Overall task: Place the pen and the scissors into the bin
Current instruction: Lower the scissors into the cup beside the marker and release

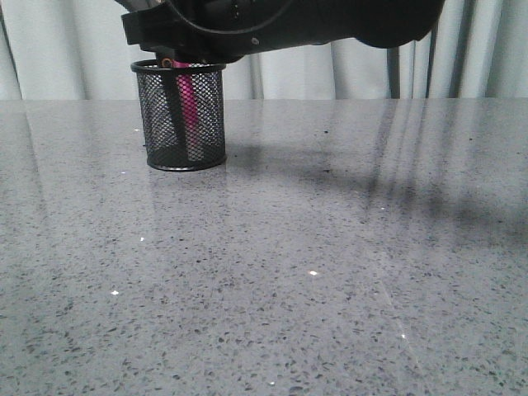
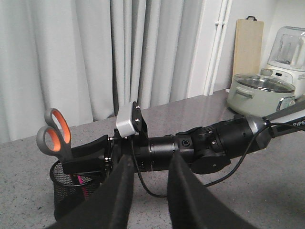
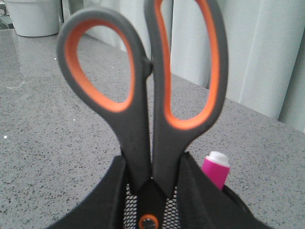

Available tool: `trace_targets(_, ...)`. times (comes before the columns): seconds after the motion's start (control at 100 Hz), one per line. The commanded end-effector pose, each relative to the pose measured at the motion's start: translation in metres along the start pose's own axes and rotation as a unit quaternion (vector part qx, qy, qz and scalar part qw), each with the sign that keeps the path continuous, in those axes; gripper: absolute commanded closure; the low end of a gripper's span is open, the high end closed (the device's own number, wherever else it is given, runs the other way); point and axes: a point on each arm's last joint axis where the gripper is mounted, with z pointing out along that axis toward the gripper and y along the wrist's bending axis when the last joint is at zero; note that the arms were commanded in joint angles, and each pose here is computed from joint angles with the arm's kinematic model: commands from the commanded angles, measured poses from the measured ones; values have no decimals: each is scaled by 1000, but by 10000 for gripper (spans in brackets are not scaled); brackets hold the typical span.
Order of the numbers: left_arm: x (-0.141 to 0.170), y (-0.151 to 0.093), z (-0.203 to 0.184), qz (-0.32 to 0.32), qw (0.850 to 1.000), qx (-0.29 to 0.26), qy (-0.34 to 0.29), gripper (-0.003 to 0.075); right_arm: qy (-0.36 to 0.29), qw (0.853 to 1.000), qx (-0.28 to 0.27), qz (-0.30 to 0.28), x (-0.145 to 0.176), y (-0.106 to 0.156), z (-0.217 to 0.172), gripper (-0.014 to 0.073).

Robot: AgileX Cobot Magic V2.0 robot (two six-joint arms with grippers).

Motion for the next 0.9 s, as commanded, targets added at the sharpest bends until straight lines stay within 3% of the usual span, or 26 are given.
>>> trace_targets(0.0,-12,-1,0,-13,999,2,-43,567,-80,997,-7,-7,-37,0,-8,661)
trace_targets(0.26,-13,-1,0,-14,999,2,-44,567,-82,997,-7,-7,-37,0,-8,649)
trace_targets(0.56,-13,-1,0,-14,999,1,-48,567,-82,997,-7,-7,-37,0,-8,382)
trace_targets(0.89,-13,-1,0,-14,999,1,-48,567,-93,996,-11,-5,-40,0,-9,275)
